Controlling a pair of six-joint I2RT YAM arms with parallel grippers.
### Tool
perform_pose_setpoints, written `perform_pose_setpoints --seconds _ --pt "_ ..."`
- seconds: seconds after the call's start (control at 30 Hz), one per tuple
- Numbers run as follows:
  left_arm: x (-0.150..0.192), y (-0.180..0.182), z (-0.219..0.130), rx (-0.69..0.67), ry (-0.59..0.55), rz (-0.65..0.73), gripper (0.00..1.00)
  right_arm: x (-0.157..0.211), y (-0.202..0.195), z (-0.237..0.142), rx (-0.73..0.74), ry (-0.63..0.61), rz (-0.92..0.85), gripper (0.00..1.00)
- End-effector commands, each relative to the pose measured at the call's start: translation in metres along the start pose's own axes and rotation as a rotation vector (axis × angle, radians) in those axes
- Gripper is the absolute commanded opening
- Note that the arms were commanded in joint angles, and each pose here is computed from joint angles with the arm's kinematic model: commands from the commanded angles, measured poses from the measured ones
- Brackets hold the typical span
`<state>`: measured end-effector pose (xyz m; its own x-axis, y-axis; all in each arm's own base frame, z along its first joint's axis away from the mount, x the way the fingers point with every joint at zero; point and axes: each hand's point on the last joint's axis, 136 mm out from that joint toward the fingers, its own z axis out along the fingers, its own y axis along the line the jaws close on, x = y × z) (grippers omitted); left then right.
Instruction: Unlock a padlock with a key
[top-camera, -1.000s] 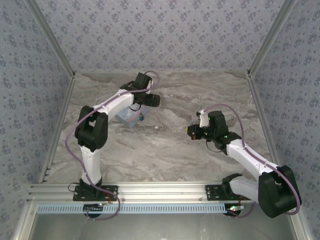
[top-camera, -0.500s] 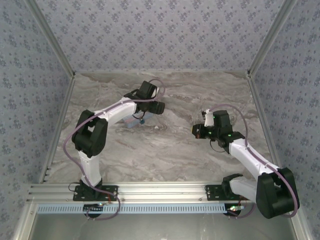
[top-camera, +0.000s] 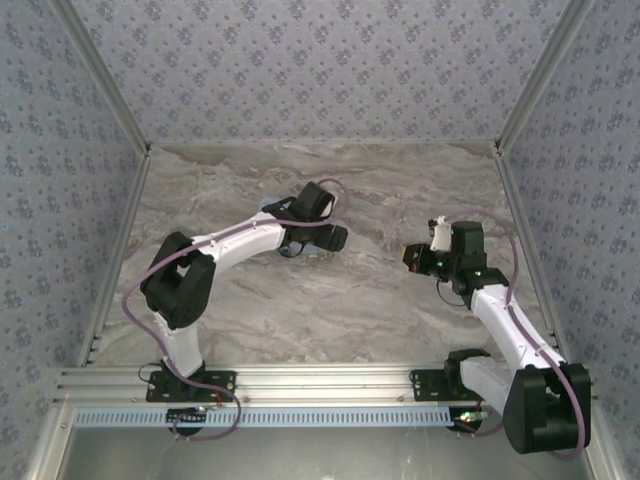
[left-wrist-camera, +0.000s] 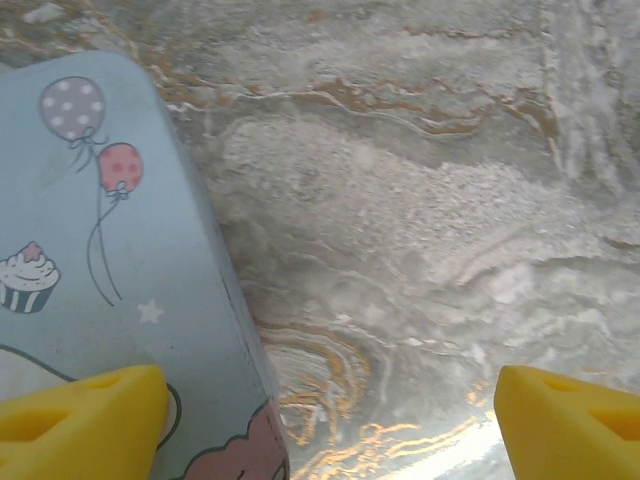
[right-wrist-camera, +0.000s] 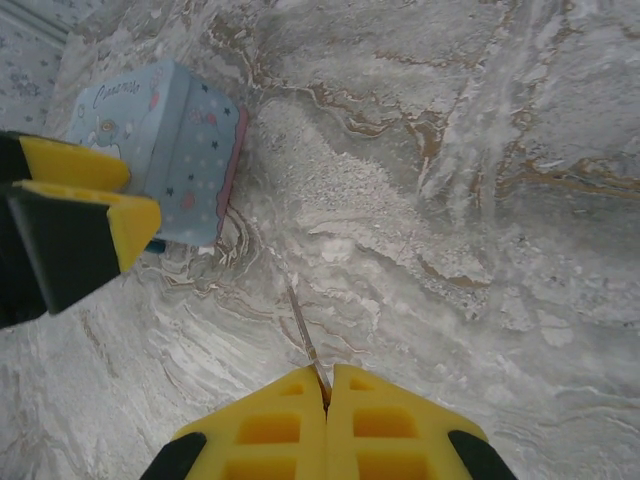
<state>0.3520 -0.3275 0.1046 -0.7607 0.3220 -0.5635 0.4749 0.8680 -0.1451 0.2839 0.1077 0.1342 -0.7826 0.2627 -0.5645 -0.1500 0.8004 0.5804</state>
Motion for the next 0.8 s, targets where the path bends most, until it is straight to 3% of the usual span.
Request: perform_pose_setpoints --seconds 0.0,0.43,0.77 --pt "0.023 -0.015 -0.004 0.037 0.076 -0.016 0.85 0.006 -0.001 -0.005 -0.01 0.023 0.016 0.0" --pt "0.005 -0.059 -0.007 0.152 0.034 -0.006 0.85 0.005 -0.009 -0.008 0.007 0.022 0.043 0.0" --pt "0.026 -0.074 -0.015 0.229 0.073 -0.025 0.82 0.006 -0.012 -0.007 0.001 0.017 0.048 0.0"
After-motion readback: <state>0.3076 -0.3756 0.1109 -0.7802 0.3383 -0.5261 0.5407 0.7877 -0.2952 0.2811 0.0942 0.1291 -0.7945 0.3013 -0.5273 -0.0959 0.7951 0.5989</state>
